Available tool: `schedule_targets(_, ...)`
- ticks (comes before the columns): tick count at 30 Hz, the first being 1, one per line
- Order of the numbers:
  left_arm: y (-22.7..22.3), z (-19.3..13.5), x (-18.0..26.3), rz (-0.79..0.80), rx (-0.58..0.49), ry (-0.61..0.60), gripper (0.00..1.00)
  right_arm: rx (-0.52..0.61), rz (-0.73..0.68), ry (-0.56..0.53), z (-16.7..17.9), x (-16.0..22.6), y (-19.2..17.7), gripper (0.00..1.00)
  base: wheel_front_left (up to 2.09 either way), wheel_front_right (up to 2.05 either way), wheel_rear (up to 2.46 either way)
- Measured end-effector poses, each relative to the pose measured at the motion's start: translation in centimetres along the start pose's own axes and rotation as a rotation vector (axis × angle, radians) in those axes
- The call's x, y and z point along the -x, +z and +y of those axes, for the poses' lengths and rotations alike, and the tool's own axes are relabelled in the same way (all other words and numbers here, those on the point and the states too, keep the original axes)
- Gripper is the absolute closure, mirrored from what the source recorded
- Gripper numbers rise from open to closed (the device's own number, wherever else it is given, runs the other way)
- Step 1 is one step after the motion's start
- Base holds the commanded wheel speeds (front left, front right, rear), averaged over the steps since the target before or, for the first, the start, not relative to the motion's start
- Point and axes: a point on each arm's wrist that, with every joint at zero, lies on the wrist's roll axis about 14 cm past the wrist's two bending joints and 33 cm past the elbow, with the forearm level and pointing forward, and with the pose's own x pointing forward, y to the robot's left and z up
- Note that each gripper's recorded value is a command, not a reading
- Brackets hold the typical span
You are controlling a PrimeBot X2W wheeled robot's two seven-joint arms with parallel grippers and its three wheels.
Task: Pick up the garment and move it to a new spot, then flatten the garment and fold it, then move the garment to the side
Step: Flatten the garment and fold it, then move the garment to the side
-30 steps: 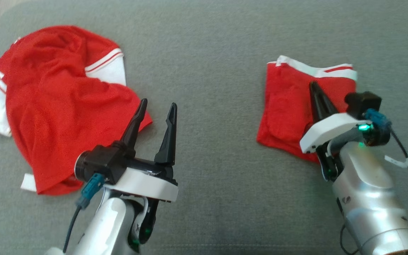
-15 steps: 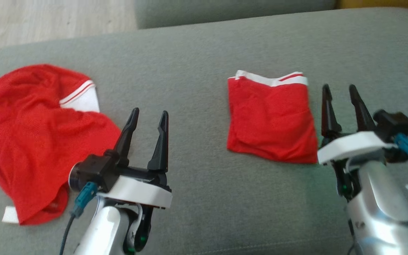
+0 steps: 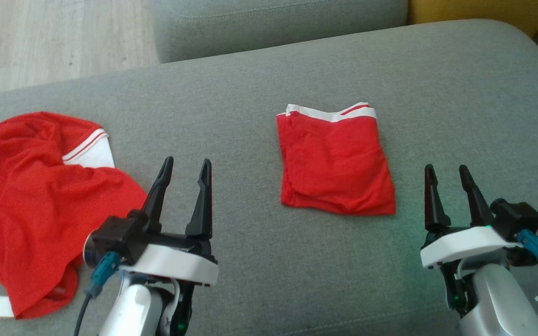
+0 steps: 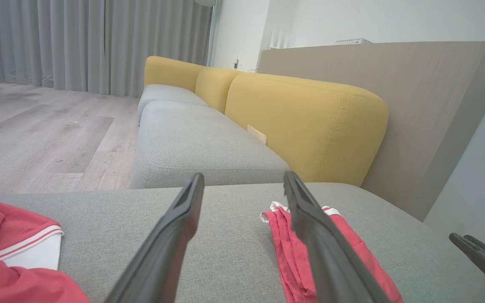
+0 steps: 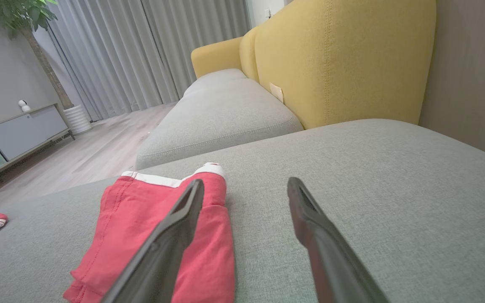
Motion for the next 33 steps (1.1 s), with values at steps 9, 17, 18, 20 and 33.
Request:
schedule_targets(9,-0.1,-0.1,0.1,0.003,0.001,-0.003,0.0,-0.008,-0.006,-0.003,0.0,0.9,0.1,0.0,0.0,0.0,0.0)
schedule_targets(17,-1.1,0.4,0.3,0.031,0.008,0.01,0.0,0.015,0.048,-0.001,-0.1,0.4,-1.2,0.0,0.0,0.0,0.0)
schedule_targets(18,-1.3,0.5,0.3,0.037,0.01,0.011,0.0,0.021,0.074,-0.002,-0.1,0.2,-1.7,0.0,0.0,0.0,0.0)
schedule_targets(20,-1.7,0.6,0.3,0.048,0.013,0.014,0.0,0.032,0.113,0.0,-0.1,-0.2,-2.6,0.0,0.0,0.0,0.0)
schedule_targets(33,-2.7,2.5,-0.4,0.069,0.008,0.053,0.0,0.048,0.276,0.026,1.1,-5.5,-5.5,0.0,0.0,0.0,0.0)
